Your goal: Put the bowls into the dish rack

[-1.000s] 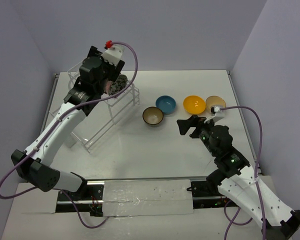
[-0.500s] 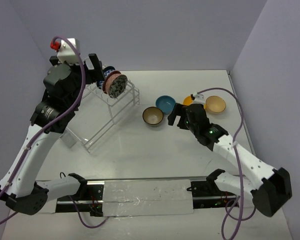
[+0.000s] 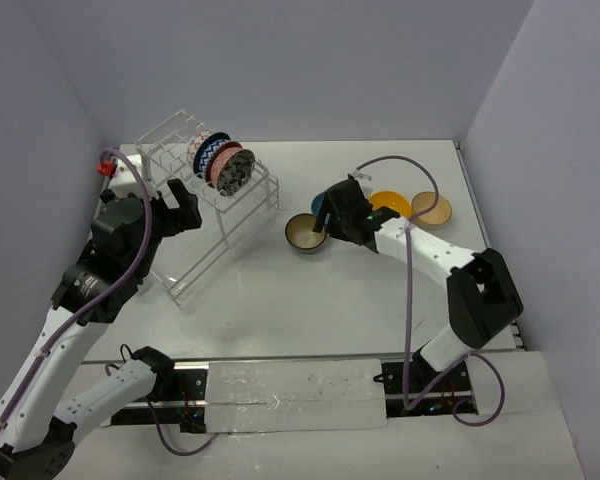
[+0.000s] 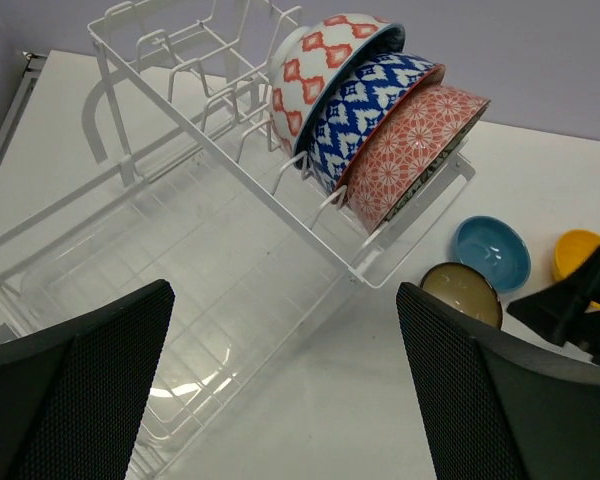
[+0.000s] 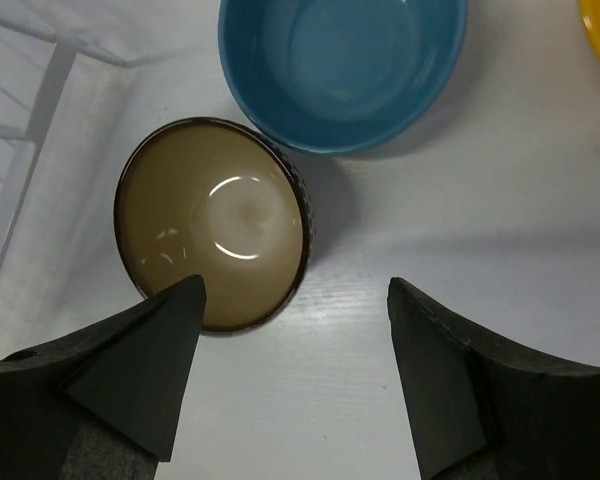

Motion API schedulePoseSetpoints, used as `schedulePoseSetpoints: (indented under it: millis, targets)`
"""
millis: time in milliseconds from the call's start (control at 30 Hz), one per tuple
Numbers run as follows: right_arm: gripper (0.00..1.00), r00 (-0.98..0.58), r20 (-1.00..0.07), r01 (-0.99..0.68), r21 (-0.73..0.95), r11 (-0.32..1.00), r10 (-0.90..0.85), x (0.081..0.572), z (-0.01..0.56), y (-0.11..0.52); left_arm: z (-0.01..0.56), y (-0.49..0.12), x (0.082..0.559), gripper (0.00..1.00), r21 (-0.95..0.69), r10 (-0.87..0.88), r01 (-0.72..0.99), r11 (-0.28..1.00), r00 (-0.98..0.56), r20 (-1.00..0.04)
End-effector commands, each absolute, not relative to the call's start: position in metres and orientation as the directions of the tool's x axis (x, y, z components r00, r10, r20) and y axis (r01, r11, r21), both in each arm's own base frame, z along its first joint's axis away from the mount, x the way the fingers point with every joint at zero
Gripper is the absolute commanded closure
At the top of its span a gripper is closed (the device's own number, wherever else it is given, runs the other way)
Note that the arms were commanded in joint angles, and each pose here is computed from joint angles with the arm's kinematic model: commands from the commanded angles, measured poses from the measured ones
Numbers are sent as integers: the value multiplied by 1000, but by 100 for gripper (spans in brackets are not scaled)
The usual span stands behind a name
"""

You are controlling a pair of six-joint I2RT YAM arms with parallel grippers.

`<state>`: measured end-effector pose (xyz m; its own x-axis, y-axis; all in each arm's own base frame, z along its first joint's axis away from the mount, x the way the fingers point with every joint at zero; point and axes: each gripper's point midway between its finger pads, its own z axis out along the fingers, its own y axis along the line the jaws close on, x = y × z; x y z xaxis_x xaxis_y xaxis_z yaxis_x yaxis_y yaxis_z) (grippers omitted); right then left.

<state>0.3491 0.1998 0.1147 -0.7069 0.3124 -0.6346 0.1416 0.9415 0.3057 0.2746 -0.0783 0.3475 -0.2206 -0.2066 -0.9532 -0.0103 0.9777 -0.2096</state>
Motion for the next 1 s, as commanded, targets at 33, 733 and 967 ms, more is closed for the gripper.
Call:
schedulePoseSetpoints:
  millis: [33,733,967]
  targets:
    - [21,-704,-622,182,308,934,342,366,111,213,350,-82,265,1,-264,-254,17,964,-219,-942]
    - [48,-767,-548,228,257,939,335,374,50,226,342,-111,275,1,-308,-268,104,946,-287,-919]
    - [60,-767,-543,232,261,937,342,376,44,227,339,-108,272,1,-311,-275,80,947,-299,-914]
